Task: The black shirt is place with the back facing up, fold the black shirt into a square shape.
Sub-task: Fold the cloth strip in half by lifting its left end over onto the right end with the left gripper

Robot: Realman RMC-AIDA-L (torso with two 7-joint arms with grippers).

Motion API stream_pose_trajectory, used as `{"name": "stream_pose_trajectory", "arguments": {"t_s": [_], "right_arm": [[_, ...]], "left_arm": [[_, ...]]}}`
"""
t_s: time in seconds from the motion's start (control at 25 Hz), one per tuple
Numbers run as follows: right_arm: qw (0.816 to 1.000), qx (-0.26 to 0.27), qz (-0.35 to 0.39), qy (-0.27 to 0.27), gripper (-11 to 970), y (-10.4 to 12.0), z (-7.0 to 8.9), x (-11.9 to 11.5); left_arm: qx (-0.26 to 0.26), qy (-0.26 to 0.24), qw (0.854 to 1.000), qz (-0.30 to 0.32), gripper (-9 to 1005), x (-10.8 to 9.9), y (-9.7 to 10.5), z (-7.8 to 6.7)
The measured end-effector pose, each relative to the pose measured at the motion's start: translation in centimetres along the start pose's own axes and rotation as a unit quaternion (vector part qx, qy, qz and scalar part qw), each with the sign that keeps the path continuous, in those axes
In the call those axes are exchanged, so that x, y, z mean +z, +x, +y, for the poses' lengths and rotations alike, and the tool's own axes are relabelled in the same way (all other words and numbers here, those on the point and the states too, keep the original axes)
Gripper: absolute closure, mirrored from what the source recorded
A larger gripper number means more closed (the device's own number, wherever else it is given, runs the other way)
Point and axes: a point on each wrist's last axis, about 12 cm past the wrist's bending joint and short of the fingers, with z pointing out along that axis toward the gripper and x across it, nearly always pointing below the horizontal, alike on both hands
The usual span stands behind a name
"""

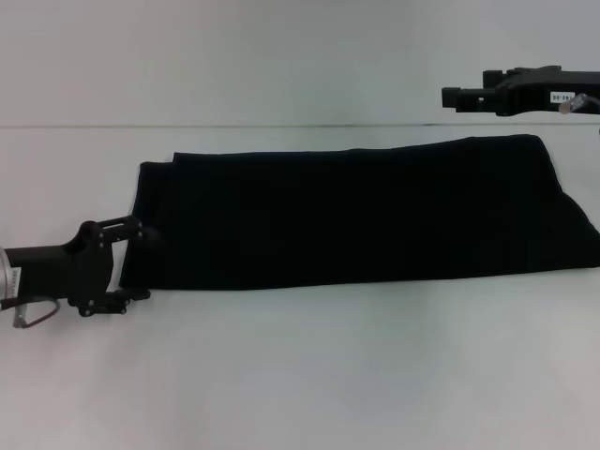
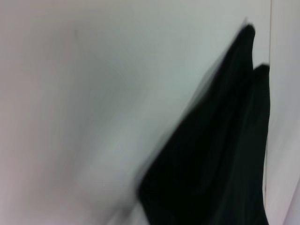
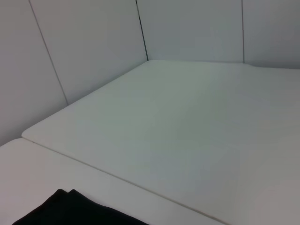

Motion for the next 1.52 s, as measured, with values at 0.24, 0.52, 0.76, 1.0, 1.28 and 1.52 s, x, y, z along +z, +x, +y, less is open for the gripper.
{"name": "stream_pose_trajectory", "arguments": {"t_s": [0.24,0.52,0.76,1.0,1.28,1.52], "right_arm": [[1.0,-0.001,-0.002,-0.001,74,-0.16,0.07,0.06],[1.0,-0.001,-0.005,0.001,74,-0.34,-0.01,-0.02],[1.0,-0.005,-0.008,0.002,74,-0.67,0.03,0.01],[1.0,-0.005,-0.008,0.002,75,-0.72,0.05,0.04],[1.0,-0.003,-0.013,0.002,75,-0.83,0.04,0.0],[1.0,-0.003,-0.013,0.002,75,-0.85,0.03,-0.01]], "left_arm": [[-0.001,-0.009,1.0,-0.018,153,0.26,-0.42,0.12],[-0.003,-0.013,1.0,-0.02,153,0.29,-0.38,0.42],[-0.003,-0.018,0.999,-0.027,153,0.48,-0.42,0.67],[-0.001,-0.022,0.999,-0.032,155,0.81,-0.42,0.71],[0.003,-0.023,0.999,-0.045,156,0.89,-0.75,0.55],[0.011,-0.025,0.998,-0.06,154,0.99,-1.13,0.3]]}}
